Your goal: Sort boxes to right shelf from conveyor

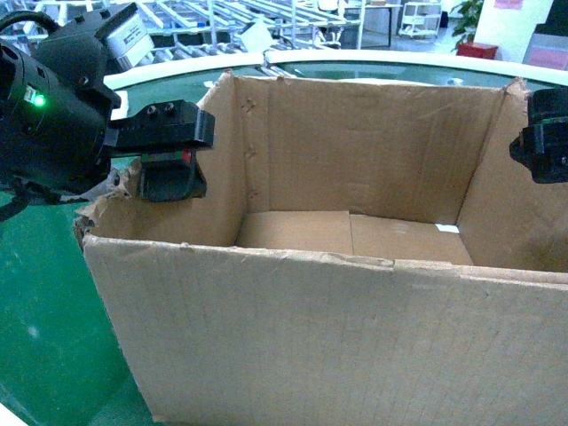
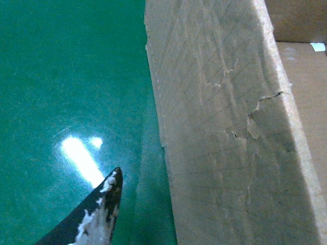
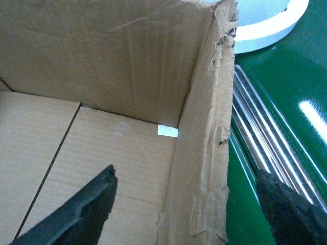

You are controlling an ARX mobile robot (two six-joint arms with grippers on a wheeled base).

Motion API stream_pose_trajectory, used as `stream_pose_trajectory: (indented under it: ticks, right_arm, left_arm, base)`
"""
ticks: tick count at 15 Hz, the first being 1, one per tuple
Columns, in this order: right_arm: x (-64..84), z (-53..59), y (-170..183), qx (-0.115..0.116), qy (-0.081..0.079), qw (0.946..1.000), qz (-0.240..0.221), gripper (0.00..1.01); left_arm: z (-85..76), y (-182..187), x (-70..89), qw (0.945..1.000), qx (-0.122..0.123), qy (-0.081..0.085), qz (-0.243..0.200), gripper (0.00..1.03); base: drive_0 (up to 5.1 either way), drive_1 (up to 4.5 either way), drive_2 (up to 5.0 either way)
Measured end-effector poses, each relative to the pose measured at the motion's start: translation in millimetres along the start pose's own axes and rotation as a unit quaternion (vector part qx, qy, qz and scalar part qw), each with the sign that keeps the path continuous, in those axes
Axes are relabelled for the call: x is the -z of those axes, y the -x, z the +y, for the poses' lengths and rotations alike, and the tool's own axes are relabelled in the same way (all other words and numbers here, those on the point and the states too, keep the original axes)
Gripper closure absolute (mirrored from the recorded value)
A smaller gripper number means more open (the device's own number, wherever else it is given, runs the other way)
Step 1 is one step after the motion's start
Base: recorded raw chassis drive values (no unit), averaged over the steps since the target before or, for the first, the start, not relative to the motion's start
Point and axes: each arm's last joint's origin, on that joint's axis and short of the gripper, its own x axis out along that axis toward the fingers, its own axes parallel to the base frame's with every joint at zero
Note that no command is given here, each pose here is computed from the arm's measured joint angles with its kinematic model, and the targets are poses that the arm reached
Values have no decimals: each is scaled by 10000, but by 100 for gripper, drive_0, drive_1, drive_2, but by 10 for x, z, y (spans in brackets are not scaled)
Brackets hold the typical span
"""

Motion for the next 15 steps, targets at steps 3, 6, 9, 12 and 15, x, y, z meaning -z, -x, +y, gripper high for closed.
stream_pose_trajectory:
  ticks: [3, 6, 9, 12, 15]
  right_arm:
    - [12, 1, 12, 15, 2, 10000, -32, 57]
    - [13, -5, 12, 84, -40, 9999, -57, 90]
    - [12, -6, 40, 95, -100, 9998, -150, 98]
    - [-362, -26, 388, 149, -266, 9938, -1068, 98]
    - [-772, -61, 1103, 164, -317, 9701, -2401, 98]
  left_arm:
    - [-50, 11, 36, 10000, 44, 56, -11, 69]
    - [-71, 35, 52, 9999, 17, 98, -44, 98]
    - [-93, 73, 53, 9999, -47, 47, -110, 99]
    - [-177, 475, -224, 9900, -370, -360, -1311, 99]
    - [-295, 1167, -423, 9594, -299, -392, -2777, 99]
  base:
    - [0, 0, 0]
    - [0, 0, 0]
    - [0, 0, 0]
    - [0, 0, 0]
    - [0, 0, 0]
